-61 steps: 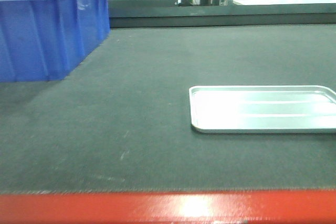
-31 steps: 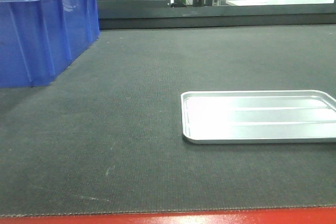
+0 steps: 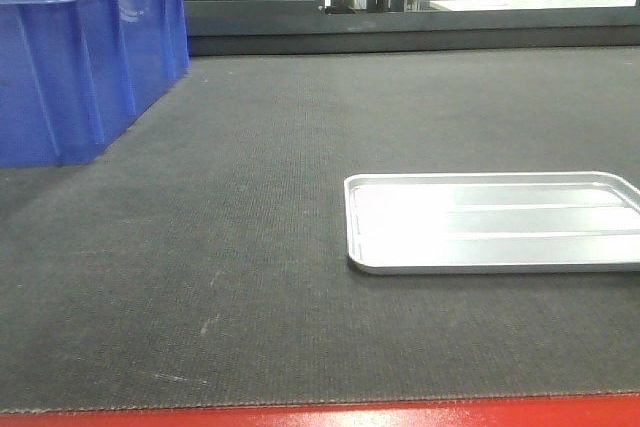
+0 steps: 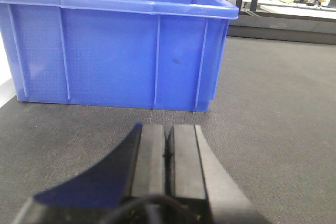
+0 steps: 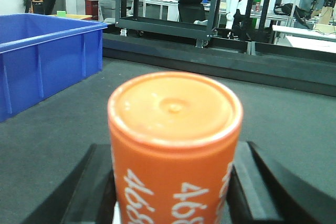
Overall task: Grab orange capacitor from left shelf to right conveyor
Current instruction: 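Stop the base beside the conveyor facing the silver tray, then lower the held cylinder onto the silver tray with the right gripper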
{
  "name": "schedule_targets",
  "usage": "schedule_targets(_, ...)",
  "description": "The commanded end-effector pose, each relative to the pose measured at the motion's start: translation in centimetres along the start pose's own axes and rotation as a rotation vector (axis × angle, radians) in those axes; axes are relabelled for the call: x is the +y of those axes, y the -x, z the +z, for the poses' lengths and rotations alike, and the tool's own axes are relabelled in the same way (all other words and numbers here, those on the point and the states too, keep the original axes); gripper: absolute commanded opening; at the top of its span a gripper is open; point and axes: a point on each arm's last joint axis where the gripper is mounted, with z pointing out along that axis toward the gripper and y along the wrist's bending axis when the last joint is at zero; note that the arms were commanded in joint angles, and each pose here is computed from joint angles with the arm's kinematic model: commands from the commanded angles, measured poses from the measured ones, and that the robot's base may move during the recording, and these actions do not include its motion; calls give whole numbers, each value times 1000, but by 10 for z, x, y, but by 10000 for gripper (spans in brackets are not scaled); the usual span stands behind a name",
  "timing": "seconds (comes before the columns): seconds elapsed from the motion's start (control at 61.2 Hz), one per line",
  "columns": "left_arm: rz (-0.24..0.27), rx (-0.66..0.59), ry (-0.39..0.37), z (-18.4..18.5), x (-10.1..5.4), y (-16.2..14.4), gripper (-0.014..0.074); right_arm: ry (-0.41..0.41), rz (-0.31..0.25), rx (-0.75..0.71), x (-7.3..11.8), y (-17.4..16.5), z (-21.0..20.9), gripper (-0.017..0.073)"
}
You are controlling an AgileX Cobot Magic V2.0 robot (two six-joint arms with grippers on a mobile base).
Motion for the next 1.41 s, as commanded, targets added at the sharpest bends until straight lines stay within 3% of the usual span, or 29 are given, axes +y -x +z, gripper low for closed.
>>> schedule_targets(0.0,0,-106,-13,-2,-1,10,-105,3,-18,-110,0,17,-1,162)
schedule_targets(0.262,0,-106,-13,-2,-1,10,-105,8,-1,-67,1,19,9,162)
schedule_targets(0.572,0,-106,-13,-2,-1,10,-105,54,11,5,7,27,87,162)
schedule_targets(0.883,0,-106,-13,-2,-1,10,-105,93,18,122,14,-14,147,162)
schedule_targets(0.997,0,-106,-13,-2,-1,10,-105,118,-4,153,17,-30,161,162)
schedule_targets(1.39,0,-106,-13,-2,-1,10,-105,195,33,143,26,-91,172,162)
